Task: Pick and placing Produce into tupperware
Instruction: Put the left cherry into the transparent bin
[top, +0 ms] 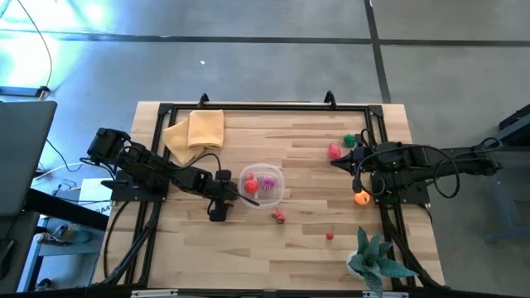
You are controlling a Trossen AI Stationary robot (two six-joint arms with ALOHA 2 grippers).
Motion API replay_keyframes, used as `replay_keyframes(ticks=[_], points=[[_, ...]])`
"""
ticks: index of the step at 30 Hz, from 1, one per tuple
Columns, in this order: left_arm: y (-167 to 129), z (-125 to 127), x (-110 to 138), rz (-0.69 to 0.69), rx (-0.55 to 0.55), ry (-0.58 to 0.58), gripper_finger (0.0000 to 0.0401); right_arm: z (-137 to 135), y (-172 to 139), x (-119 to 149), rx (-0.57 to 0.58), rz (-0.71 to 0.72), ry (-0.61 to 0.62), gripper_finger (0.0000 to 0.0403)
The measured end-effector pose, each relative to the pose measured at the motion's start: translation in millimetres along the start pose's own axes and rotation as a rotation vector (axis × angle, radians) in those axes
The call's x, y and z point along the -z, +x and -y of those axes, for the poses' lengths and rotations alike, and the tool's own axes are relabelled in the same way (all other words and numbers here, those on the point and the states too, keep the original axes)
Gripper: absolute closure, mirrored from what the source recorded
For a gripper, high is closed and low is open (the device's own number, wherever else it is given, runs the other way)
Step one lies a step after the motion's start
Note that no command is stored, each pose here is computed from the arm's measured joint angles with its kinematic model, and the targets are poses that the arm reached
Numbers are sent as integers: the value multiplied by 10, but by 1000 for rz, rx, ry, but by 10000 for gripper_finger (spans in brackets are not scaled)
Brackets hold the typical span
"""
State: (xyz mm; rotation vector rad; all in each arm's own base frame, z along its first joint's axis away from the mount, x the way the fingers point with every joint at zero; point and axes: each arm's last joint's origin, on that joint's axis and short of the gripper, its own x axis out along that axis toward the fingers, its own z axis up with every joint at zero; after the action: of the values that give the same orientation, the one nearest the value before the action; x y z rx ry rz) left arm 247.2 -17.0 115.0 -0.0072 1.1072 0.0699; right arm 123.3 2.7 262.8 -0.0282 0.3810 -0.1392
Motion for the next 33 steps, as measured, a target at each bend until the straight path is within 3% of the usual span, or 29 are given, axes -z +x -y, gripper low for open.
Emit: replay_keyframes(ticks=[21, 33], points=[[2, -7, 7, -2, -22, 3, 318, 0, 0, 0, 0, 0, 0, 394], [-23, -15, -4, 13, -49, 17, 323, 0, 0, 0, 0, 0, 0, 394]])
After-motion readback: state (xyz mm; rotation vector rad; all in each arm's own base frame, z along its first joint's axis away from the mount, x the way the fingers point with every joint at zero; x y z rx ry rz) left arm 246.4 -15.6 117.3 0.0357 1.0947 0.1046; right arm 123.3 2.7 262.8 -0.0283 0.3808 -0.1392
